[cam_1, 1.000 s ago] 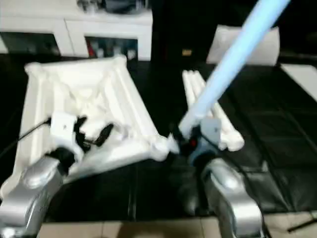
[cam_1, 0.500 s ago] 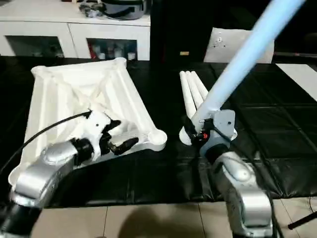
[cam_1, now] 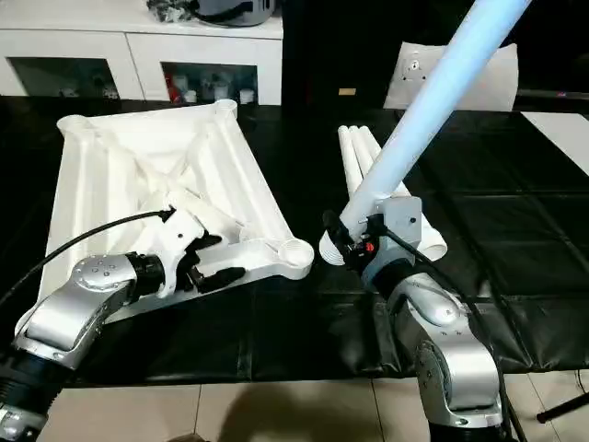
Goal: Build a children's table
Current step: Insert table leg to table base
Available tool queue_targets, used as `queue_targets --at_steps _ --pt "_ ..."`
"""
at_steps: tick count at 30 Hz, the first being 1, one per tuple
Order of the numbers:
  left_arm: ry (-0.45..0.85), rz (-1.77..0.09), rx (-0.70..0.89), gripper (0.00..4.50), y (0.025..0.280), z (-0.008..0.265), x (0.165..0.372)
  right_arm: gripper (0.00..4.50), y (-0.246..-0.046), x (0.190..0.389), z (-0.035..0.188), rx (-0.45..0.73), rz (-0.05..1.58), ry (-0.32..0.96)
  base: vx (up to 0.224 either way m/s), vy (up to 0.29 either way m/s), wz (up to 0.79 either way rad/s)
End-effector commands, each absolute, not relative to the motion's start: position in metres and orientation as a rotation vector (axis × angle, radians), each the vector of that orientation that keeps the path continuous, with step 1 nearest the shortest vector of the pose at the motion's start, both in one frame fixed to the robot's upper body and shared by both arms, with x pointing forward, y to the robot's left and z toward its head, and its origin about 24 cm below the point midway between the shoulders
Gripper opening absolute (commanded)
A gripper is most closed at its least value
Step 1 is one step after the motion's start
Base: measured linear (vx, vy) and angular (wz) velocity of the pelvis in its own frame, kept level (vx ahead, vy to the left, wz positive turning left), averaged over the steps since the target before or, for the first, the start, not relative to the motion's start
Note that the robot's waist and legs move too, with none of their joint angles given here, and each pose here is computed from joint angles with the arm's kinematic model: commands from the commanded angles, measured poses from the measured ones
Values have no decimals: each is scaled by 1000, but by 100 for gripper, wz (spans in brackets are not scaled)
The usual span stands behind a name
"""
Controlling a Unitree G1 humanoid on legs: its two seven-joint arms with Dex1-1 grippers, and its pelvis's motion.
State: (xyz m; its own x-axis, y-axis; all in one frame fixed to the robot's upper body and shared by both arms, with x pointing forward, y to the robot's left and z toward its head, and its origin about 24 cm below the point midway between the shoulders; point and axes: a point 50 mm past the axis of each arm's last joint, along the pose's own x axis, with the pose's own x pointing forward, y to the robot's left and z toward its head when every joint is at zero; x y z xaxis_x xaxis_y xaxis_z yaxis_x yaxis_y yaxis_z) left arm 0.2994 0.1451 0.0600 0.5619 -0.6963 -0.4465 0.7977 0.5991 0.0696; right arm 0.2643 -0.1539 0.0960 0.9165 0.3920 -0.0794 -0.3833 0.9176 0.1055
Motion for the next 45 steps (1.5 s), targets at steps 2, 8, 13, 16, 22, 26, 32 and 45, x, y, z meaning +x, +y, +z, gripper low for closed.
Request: queue_targets --at_steps 2,8,13,16,22,26,32,45 --pt "397 -938 265 327 143 66 303 189 -154 263 96 47 414 95 0 0 0" --pt "444 -1018 261 281 142 65 299 189 -151 261 92 9 453 105 0 0 0" --pt "462 -1046 274 246 140 62 299 189 -153 261 92 54 458 116 0 0 0" --pt "470 -1059 312 216 137 61 304 189 -153 261 93 53 458 113 0 0 0" --pt "480 -1071 341 176 135 60 307 189 -154 261 93 52 461 111 0 0 0" --pt "490 -1107 358 138 132 61 309 189 -154 261 93 55 465 108 0 0 0" --pt "516 -1155 384 92 127 58 309 189 -154 261 93 55 466 108 0 0 0" --pt "495 -1175 463 5 127 57 311 189 -151 264 95 59 470 100 0 0 0"
